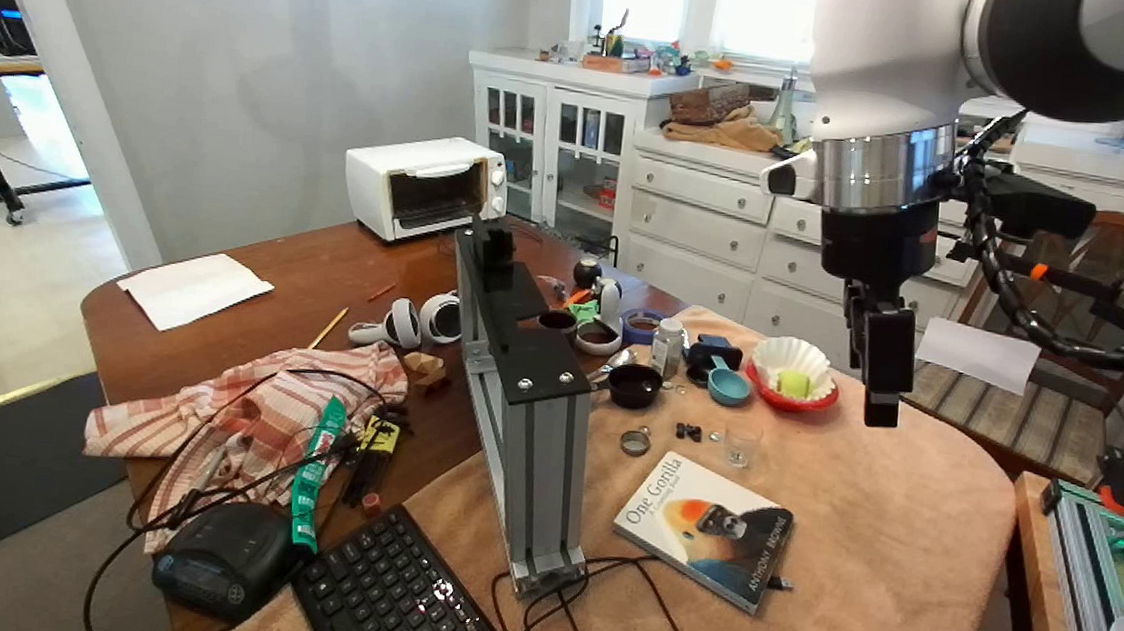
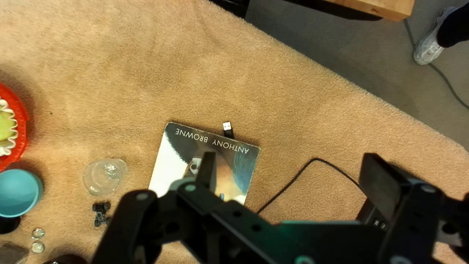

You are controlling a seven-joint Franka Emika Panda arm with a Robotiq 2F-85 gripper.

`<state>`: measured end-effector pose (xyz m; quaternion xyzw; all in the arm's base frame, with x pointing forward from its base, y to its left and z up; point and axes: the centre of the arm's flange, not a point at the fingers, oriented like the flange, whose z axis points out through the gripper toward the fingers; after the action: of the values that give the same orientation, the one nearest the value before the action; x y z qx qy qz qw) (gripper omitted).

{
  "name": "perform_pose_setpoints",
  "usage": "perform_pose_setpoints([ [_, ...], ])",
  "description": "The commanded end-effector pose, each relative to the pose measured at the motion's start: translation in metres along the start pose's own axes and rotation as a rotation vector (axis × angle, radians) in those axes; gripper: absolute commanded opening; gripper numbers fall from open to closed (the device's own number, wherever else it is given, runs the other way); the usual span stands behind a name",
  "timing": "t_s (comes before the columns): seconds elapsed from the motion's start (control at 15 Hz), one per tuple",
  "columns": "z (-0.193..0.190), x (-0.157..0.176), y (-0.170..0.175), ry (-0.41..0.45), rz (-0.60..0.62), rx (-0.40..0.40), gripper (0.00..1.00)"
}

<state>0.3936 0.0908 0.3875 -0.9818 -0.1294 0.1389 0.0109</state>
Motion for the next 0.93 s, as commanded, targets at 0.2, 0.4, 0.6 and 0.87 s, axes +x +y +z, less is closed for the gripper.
perform_pose_setpoints([
  [0.2, 0.0, 0.0, 0.0, 0.0, 0.0, 0.0, 1.0],
  [0.4, 0.0, 0.0, 0.0, 0.0, 0.0, 0.0, 1.0],
  [0.6, 0.0, 0.0, 0.0, 0.0, 0.0, 0.0, 1.0],
  [0.87, -0.001, 0.02, -0.017, -0.006, -0.06, -0.042, 1.0],
])
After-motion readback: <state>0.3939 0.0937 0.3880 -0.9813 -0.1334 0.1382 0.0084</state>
